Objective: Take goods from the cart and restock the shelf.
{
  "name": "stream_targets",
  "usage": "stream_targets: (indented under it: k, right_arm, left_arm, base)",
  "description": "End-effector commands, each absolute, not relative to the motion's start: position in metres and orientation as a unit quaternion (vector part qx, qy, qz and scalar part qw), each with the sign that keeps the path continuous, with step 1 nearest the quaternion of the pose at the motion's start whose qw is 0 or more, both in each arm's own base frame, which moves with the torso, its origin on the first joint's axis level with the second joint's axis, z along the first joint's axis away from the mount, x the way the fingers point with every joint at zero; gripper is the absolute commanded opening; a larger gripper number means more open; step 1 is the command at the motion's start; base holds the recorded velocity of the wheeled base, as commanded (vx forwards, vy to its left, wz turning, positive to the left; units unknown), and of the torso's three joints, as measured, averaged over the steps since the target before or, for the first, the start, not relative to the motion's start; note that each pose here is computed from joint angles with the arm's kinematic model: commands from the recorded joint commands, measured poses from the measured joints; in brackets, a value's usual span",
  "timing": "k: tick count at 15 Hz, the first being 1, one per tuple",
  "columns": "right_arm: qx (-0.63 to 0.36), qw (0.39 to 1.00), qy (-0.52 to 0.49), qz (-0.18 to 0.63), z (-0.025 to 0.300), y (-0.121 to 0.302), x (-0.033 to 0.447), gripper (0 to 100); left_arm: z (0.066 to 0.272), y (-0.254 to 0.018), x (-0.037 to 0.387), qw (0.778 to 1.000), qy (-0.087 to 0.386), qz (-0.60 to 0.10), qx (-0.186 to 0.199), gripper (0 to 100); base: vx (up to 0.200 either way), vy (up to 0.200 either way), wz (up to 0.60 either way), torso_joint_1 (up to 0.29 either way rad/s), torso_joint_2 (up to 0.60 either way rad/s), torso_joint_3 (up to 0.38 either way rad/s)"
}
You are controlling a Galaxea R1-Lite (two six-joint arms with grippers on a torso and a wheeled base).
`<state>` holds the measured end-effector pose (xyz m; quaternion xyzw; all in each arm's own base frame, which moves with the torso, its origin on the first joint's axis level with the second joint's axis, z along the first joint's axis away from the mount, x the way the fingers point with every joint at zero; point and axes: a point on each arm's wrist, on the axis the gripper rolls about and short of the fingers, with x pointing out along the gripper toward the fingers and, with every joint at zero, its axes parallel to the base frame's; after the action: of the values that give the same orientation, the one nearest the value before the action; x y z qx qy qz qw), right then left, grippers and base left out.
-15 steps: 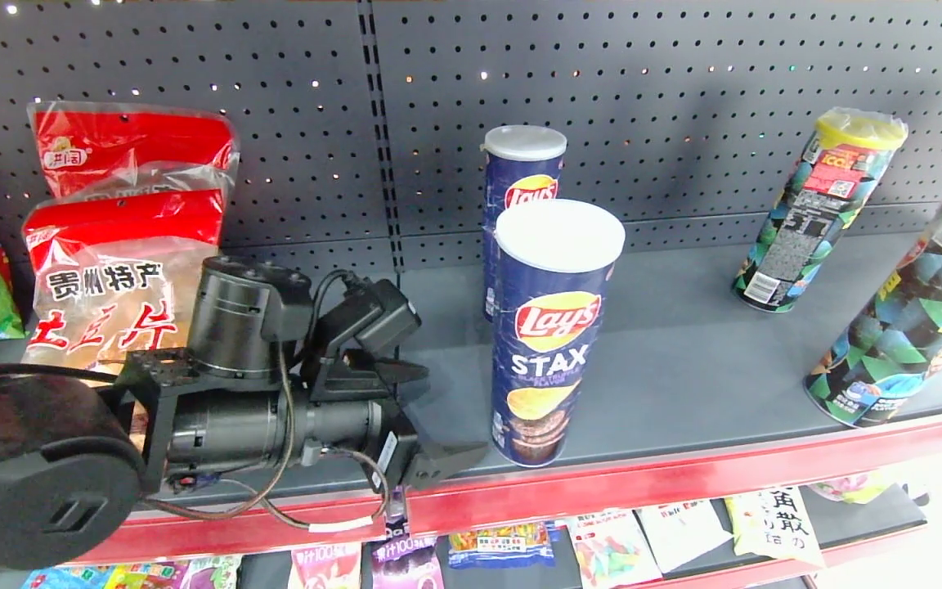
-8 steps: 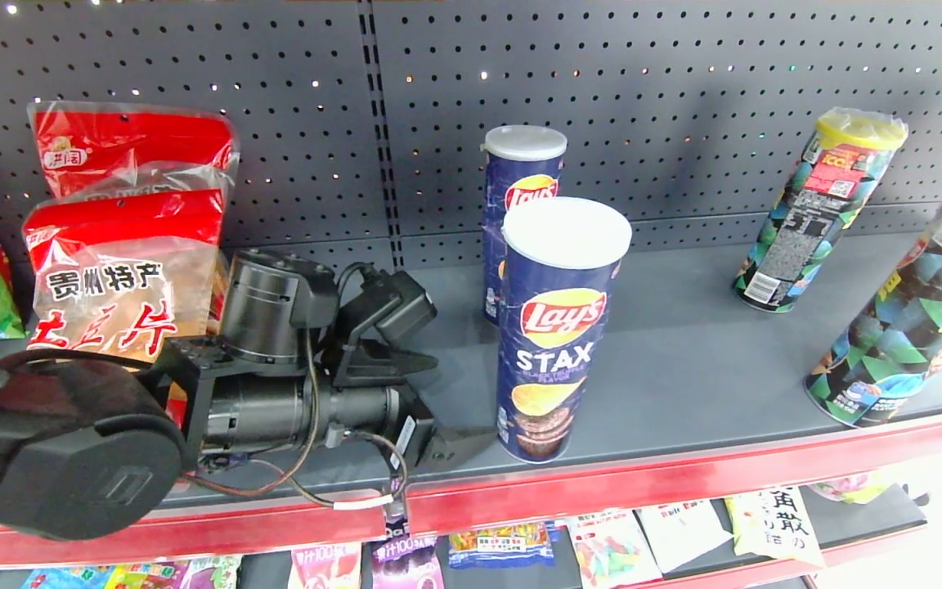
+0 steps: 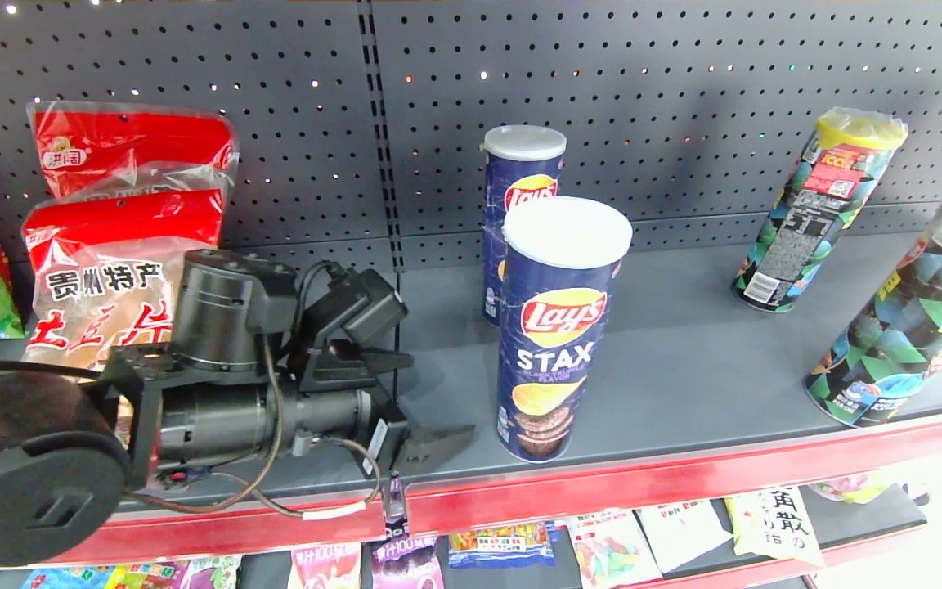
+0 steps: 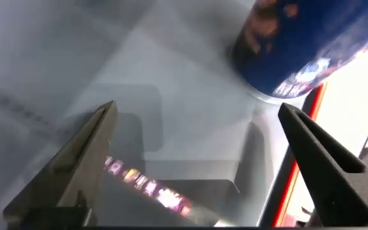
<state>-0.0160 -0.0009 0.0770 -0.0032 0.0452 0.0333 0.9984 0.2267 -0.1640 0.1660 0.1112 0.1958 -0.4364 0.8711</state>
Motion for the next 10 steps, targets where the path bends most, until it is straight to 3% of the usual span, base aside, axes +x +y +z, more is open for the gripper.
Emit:
stream_targets:
  k: [1,3,5,8,10]
  right_arm:
    - [-0.004,0.998,0.046,0.034,0.077,-0.001,-0.016,100]
    - [-0.004,0.998,0.046,0.034,0.077,-0.001,-0.016,100]
    - [-0.004,0.998,0.046,0.034,0.077,-0.001,-0.016,100]
    - [-0.004,0.998,0.046,0.034,0.077,-0.001,-0.016,100]
    - [-0.004,0.998,0.046,0.034,0.077,-0.001,-0.016,100]
  left_arm:
    - [0.19,-0.113,0.186,0.911,0.15,-0.37,0.108,100]
    - [0.195,-0.081,0.149,0.94,0.123,-0.297,0.112,100]
    - [0.196,-0.054,0.125,0.962,0.125,-0.217,0.107,100]
    - [0.192,-0.029,0.089,0.979,0.122,-0.147,0.071,100]
    - [0.19,-0.017,0.07,0.989,0.119,-0.038,0.079,100]
  base:
    - [0.0,0.0,0.0,0.0,0.0,0.0]
    - [0.0,0.0,0.0,0.0,0.0,0.0]
    - [0.0,0.0,0.0,0.0,0.0,0.0]
    - [0.0,0.0,0.0,0.0,0.0,0.0]
    - [0.0,0.0,0.0,0.0,0.0,0.0]
